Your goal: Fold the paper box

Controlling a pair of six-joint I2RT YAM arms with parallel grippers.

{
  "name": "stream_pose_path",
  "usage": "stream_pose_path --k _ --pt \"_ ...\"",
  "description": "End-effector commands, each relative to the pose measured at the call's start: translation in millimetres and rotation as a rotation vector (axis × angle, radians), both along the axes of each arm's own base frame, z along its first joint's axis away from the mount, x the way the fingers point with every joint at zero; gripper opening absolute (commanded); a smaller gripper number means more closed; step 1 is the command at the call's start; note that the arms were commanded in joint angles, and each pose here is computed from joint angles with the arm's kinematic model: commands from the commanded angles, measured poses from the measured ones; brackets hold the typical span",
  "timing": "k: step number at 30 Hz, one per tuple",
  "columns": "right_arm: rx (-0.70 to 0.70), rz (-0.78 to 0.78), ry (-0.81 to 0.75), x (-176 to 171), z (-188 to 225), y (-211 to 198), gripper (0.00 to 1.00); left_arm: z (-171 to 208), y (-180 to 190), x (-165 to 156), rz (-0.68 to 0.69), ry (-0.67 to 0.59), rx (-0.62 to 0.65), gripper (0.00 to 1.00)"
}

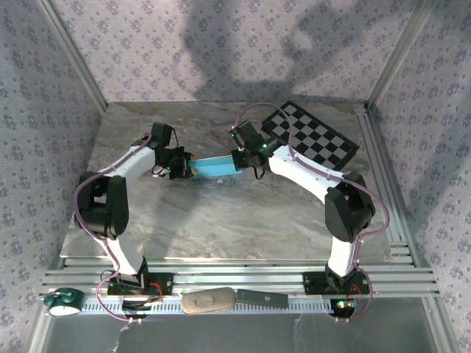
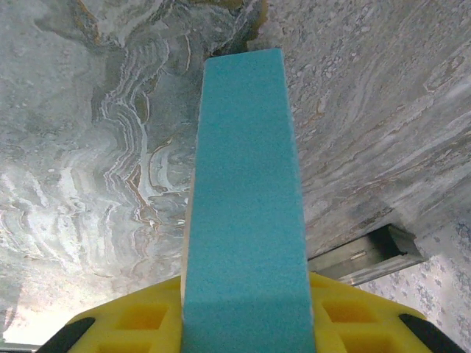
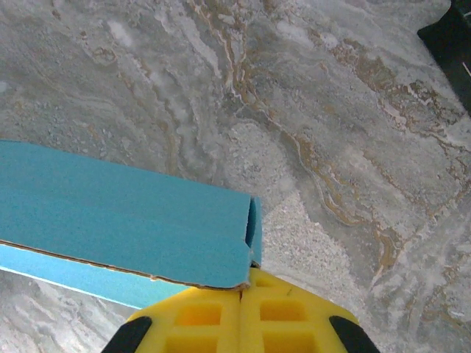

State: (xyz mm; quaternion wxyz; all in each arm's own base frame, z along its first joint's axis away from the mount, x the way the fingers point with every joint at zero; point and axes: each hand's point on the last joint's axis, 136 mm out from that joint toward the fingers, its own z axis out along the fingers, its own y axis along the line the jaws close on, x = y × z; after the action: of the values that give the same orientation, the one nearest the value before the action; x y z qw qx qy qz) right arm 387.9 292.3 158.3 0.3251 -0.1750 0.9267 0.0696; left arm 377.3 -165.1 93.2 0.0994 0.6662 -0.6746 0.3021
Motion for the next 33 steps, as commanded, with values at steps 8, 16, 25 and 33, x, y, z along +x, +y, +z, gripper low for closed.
stream_pose_path --k 8,16,25,33 --pt "0.13 0.16 -0.108 -12.4 -1.1 45.4 0.0 -16.9 -5.0 1.2 -0.024 0.052 -0.023 0.11" --pt "0.099 0.19 -0.201 -15.1 -24.4 45.8 0.0 -23.0 -1.4 5.5 -0.018 0.059 -0.029 0.08" --pt "0.097 0.24 -0.193 -26.0 -51.2 46.1 0.0 -28.0 2.0 8.1 -0.004 0.069 -0.03 0.05" --pt "0.17 0.242 -0.17 -34.2 -23.7 44.6 0.34 -34.4 3.2 10.0 0.001 0.08 -0.03 0.05"
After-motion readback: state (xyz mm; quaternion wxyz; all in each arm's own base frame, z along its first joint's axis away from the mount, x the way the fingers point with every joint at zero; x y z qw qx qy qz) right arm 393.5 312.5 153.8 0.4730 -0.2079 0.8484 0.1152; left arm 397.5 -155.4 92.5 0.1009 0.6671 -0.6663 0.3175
